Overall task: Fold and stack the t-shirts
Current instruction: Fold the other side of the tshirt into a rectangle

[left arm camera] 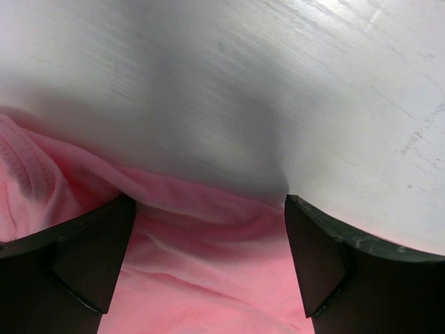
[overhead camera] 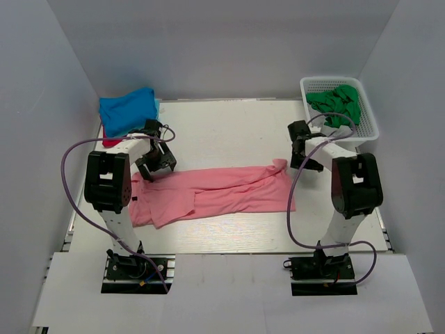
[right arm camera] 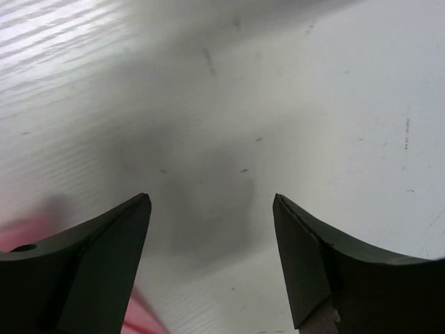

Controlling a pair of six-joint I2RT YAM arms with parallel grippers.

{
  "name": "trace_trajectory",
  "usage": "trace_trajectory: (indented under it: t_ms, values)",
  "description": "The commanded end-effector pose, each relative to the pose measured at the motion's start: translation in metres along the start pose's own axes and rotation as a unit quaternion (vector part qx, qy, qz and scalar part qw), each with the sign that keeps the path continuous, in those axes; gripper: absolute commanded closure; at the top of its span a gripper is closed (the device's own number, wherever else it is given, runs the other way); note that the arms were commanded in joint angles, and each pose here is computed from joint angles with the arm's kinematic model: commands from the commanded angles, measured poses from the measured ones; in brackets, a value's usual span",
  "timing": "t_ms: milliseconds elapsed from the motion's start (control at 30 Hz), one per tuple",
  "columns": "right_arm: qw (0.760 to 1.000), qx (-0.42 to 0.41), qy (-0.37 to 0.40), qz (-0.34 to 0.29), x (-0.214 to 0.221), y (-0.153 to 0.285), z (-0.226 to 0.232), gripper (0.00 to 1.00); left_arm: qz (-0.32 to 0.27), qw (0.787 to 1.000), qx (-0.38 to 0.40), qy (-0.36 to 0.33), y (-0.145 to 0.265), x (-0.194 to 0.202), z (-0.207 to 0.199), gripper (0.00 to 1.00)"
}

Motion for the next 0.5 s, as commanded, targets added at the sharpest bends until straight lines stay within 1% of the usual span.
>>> trace_trajectory:
  t_ms: [0, 67, 100, 133, 167, 200, 233, 267, 300, 367, 400, 433, 467]
  values:
    - [0.998, 0.001, -0.062, -0.022, -0.010, 0.012, -0.026, 0.25, 0.094, 0.991, -0.090, -0.003, -0.041, 0.044, 0.043, 0.01]
    - [0.996, -0.034, -0.074, -0.024, -0.009, 0.021, -0.026, 0.28, 0.094, 0.991, -0.090, -0.003, -0.041, 0.044, 0.043, 0.01]
    - [0.995, -0.039, -0.086, -0.023, -0.010, 0.021, -0.030, 0.28, 0.094, 0.991, -0.090, -0.003, -0.041, 0.044, 0.043, 0.01]
    - [0.994, -0.046, -0.092, -0.022, -0.008, 0.022, -0.031, 0.31, 0.098, 0.991, -0.093, 0.001, -0.043, 0.045, 0.043, 0.01]
    - [0.992, -0.061, -0.100, -0.034, -0.011, 0.030, -0.033, 0.32, 0.098, 0.991, -0.093, 0.001, -0.043, 0.045, 0.043, 0.01]
    - [0.990, -0.084, -0.105, -0.038, -0.010, 0.027, -0.030, 0.32, 0.098, 0.991, -0.093, 0.001, -0.043, 0.045, 0.043, 0.01]
    - [0.987, -0.119, -0.099, -0.046, -0.013, 0.036, -0.026, 0.32, 0.101, 0.991, -0.089, 0.001, -0.043, 0.046, 0.042, 0.01]
    - [0.984, -0.137, -0.097, -0.056, -0.017, 0.043, -0.024, 0.32, 0.097, 0.992, -0.087, 0.002, -0.042, 0.043, 0.040, 0.01]
    - [0.973, -0.206, -0.085, -0.066, -0.023, 0.053, -0.005, 0.32, 0.097, 0.992, -0.086, 0.002, -0.042, 0.043, 0.040, 0.01]
    - [0.962, -0.250, -0.065, -0.083, -0.029, 0.066, 0.009, 0.34, 0.097, 0.992, -0.086, 0.002, -0.042, 0.043, 0.040, 0.01]
    - [0.957, -0.270, -0.046, -0.097, -0.043, 0.073, 0.019, 0.34, 0.097, 0.992, -0.086, 0.002, -0.042, 0.043, 0.040, 0.01]
    - [0.949, -0.299, -0.013, -0.096, -0.040, 0.083, 0.040, 0.34, 0.100, 0.992, -0.083, 0.003, -0.042, 0.044, 0.039, 0.01]
    - [0.947, -0.307, 0.003, -0.100, -0.044, 0.089, 0.049, 0.34, 0.096, 0.992, -0.080, 0.003, -0.041, 0.041, 0.037, 0.01]
Point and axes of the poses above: each gripper's point midway between its finger pads, its own y axis back along the fingers, its own z axis along the line the jaws close on, x = y × z, the point moved 4 cm from there along y, back along the fingers
